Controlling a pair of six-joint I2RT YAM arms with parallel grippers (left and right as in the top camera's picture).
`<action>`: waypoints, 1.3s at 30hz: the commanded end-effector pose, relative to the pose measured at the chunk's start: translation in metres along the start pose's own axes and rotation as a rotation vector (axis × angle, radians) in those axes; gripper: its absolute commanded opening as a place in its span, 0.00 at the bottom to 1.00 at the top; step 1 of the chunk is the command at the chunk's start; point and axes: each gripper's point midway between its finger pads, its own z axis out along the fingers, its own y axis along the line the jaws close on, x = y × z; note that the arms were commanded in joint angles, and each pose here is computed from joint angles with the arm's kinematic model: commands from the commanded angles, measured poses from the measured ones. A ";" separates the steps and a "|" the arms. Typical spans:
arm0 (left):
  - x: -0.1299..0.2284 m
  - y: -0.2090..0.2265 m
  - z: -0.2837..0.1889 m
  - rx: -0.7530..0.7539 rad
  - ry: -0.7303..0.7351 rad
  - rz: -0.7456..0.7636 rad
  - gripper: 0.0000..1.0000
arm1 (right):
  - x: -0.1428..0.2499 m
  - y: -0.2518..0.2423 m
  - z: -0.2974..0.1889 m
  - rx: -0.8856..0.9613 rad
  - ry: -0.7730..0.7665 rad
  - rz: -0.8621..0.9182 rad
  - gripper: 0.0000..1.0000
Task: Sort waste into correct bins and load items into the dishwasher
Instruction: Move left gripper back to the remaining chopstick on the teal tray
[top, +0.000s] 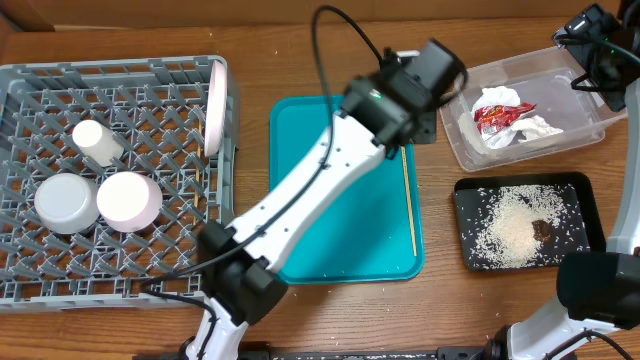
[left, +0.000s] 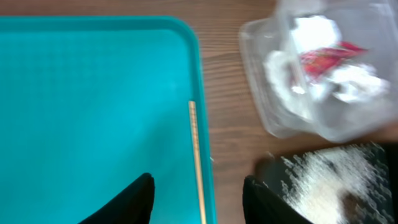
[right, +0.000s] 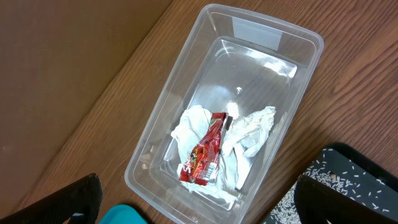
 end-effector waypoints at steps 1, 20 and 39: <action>0.017 0.020 0.053 -0.193 -0.054 -0.098 0.46 | -0.001 0.001 -0.003 -0.006 -0.011 -0.003 1.00; 0.091 0.022 0.177 -0.251 0.143 -0.131 0.40 | -0.001 0.001 -0.003 -0.006 -0.011 -0.003 1.00; 0.105 0.020 0.194 -0.238 0.190 -0.129 0.38 | -0.001 0.001 -0.003 -0.006 -0.011 -0.003 1.00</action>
